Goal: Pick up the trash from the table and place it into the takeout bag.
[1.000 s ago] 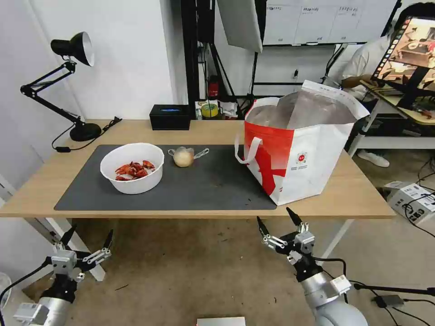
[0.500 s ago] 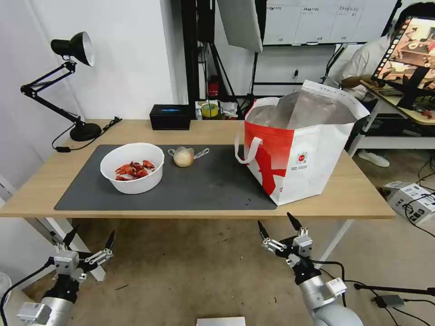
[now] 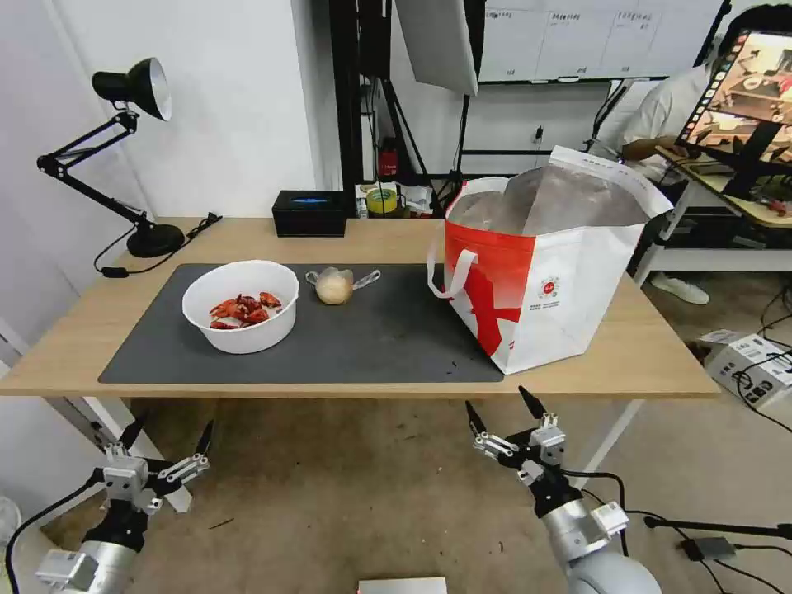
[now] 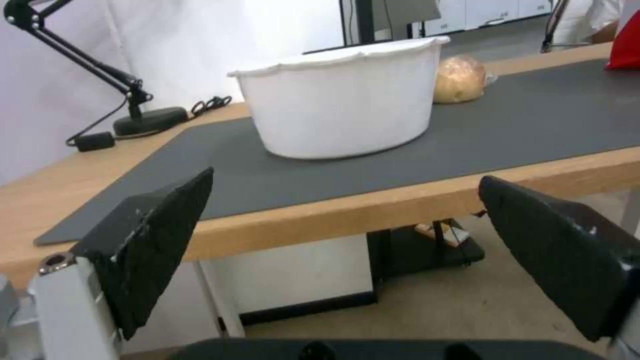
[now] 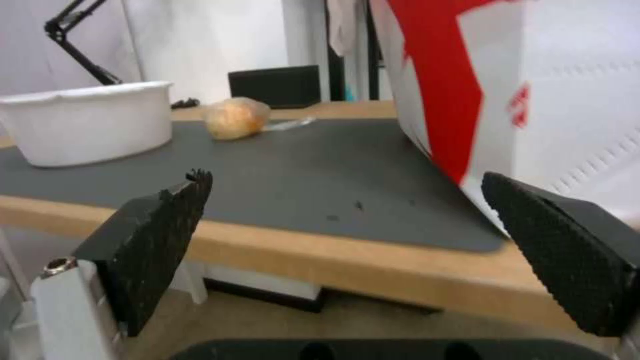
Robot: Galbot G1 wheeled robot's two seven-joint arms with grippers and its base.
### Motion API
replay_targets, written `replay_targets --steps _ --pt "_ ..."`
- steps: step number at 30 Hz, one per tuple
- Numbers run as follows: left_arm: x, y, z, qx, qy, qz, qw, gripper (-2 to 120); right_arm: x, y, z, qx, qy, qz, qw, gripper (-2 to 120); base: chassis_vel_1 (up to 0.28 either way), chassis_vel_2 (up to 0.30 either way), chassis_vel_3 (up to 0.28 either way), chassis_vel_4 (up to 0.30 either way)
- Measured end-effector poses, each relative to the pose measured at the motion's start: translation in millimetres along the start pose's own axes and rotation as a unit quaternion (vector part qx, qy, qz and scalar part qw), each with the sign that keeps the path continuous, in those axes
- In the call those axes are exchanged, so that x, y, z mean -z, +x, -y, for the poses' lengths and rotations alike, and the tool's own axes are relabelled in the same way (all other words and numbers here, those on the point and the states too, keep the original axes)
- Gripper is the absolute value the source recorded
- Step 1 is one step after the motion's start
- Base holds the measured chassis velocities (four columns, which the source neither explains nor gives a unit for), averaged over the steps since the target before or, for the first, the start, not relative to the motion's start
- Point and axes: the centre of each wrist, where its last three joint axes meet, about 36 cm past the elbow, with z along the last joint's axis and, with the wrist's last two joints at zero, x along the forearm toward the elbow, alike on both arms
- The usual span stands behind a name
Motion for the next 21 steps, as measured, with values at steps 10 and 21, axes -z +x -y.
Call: replay_targets --steps 10,21 --pt "0.0 -13 3.2 -0.021 0.003 0.007 0.9998 100 57 -84 2 0.027 -0.011 0.003 1.000 100 0.000 0.000 0.000 0.000" --pt "0.5 -11 -1.7 -0.015 -0.001 0.005 0.9999 100 68 -175 -17 0.071 -0.019 -0.039 0.997 100 0.000 0.000 0.000 0.000"
